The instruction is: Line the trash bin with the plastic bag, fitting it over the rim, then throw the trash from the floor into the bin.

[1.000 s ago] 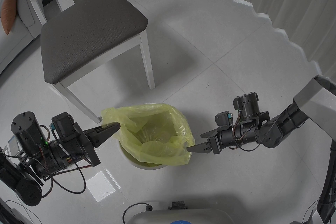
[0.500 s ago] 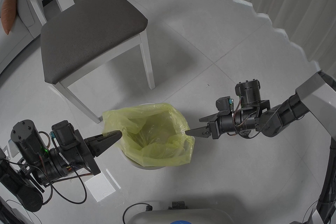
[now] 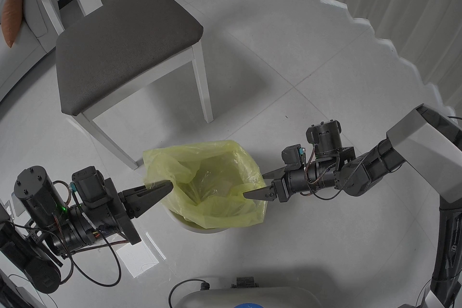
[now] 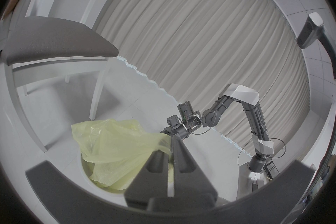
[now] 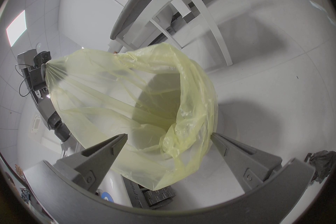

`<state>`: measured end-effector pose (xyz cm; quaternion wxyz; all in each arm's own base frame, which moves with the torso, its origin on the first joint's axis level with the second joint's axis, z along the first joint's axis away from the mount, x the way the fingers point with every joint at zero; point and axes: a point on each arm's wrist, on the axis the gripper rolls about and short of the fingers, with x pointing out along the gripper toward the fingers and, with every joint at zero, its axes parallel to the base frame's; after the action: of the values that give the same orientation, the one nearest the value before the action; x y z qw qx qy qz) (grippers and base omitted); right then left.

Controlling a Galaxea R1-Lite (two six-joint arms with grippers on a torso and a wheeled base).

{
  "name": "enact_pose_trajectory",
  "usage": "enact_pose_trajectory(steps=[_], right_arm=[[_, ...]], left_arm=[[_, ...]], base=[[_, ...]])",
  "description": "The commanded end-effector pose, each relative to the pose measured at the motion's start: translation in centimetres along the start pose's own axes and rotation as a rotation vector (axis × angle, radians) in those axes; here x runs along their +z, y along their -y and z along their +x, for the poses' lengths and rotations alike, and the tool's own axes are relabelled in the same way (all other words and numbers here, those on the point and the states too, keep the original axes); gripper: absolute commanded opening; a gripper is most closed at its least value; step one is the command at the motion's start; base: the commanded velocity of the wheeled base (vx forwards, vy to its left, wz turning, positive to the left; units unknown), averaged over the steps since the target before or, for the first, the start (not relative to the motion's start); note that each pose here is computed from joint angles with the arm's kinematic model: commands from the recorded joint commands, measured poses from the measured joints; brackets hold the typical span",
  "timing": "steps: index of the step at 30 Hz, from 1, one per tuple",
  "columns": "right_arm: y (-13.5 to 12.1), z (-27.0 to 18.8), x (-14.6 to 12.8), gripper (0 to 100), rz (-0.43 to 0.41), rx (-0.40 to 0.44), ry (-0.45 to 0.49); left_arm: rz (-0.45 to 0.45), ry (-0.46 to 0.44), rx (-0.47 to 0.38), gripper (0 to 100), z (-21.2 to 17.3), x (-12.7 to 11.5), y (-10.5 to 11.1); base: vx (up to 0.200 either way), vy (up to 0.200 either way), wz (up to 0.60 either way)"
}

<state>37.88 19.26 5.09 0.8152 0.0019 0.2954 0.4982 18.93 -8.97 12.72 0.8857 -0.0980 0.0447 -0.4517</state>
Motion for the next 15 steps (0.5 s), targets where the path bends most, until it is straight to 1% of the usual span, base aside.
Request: enact_pose_trajectory(steps=[1, 7, 10, 15], right_arm=[[-0.1, 0.2, -0.4, 100, 0.011, 0.006, -0.023], [-0.1, -0.5, -0.2, 100, 0.014, -0.002, -0.020], [-0.5, -1.6, 0.2, 100, 0.009, -0.010, -0.006], [-0.4, -2.1, 0.3, 100, 0.010, -0.017, 0.000]], left_arm=[[-0.006, 0.001, -0.006, 0, 0.0, 0.0, 0.1], [-0.013, 0.001, 0.005, 0, -0.1, 0.0, -0.1], [-0.027, -0.013, 0.041, 0, -0.4, -0.4, -0.7], [-0.033, -0.021, 0.049, 0, -1.0, -0.7, -0.5]], base=[[0.000, 0.000, 0.00], [0.000, 0.000, 0.00], [0.000, 0.000, 0.00], [0.000, 0.000, 0.00]])
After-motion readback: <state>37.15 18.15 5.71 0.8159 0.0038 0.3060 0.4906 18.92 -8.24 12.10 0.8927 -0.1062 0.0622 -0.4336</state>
